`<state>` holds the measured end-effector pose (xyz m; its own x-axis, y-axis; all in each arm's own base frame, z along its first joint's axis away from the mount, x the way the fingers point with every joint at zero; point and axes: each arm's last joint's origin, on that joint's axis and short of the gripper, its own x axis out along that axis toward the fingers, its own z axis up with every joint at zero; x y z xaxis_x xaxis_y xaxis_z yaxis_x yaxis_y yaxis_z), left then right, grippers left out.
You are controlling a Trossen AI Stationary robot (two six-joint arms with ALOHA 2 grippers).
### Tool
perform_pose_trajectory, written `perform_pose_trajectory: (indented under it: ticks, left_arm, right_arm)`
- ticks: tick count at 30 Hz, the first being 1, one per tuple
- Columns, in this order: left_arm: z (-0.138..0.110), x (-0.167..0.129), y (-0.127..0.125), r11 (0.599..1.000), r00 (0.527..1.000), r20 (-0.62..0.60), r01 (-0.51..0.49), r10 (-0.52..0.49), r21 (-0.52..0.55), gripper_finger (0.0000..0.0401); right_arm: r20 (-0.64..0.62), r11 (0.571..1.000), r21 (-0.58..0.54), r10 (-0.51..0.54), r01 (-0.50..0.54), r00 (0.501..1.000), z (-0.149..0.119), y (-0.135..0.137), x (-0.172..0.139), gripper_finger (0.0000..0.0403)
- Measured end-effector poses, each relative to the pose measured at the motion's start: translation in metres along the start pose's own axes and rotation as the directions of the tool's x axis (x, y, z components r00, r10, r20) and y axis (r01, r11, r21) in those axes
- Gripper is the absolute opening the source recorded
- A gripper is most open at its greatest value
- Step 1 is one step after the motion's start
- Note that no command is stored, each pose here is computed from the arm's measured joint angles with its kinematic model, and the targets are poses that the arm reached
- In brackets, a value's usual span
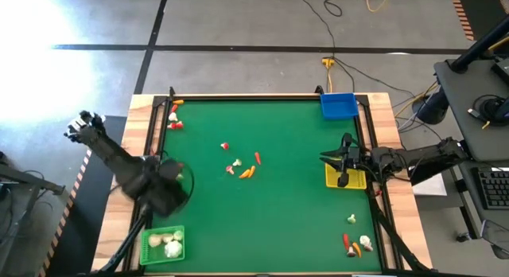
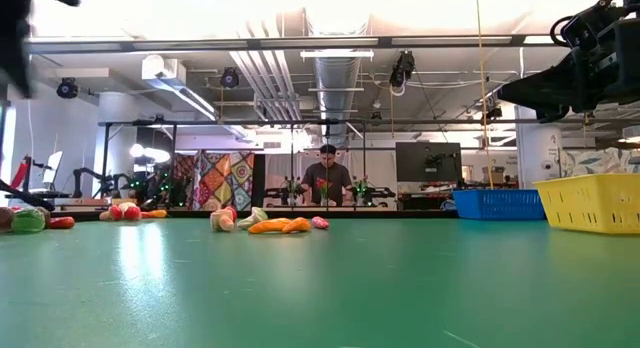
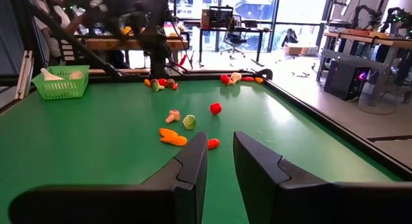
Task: Sort produce into baskets
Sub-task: Put the white garlic into the green bin
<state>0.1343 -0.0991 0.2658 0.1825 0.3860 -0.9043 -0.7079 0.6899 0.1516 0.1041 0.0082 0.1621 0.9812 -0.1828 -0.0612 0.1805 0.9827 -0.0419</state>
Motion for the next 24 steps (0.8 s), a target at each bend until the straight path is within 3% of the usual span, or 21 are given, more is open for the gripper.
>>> perform_pose_trajectory:
  ticks: [6, 11, 13, 17, 20, 24]
  left_arm:
    - [0.055, 0.033, 0.04, 0.984, 0.991, 0.018, -0.132, 0.135, -0.124, 0.0189]
    - [0.094, 0.069, 0.074, 0.923, 0.966, 0.042, -0.229, 0.254, -0.309, 0.0189]
    - [0.104, 0.083, 0.091, 0.868, 0.94, 0.051, -0.291, 0.338, -0.403, 0.0189]
    - [0.11, 0.108, 0.124, 0.704, 0.882, 0.005, -0.373, 0.471, -0.605, 0.0189]
    - [0.106, 0.127, 0.144, 0.602, 0.864, -0.049, -0.389, 0.501, -0.697, 0.0189]
    - [0.097, 0.149, 0.157, 0.51, 0.864, -0.081, -0.366, 0.496, -0.778, 0.0189]
  right_arm:
    - [0.0, 1.0, 0.0, 0.0, 0.0, 1.0, 0.0, 0.0, 0.0, 0.0068]
    - [0.0, 1.0, 0.0, 0.0, 0.0, 1.0, 0.0, 0.0, 0.0, 0.0068]
    - [0.0, 1.0, 0.0, 0.0, 0.0, 1.0, 0.0, 0.0, 0.0, 0.0068]
    - [-0.001, 1.0, 0.0, 0.0, 0.0, 1.0, 0.0, 0.0, 0.0, 0.0068]
    - [0.0, 1.0, 0.0, 0.0, 0.0, 1.0, 0.0, 0.0, 0.0, 0.0068]
    - [0.0, 1.0, 0.0, 0.0, 0.0, 1.0, 0.0, 0.0, 0.0, 0.0068]
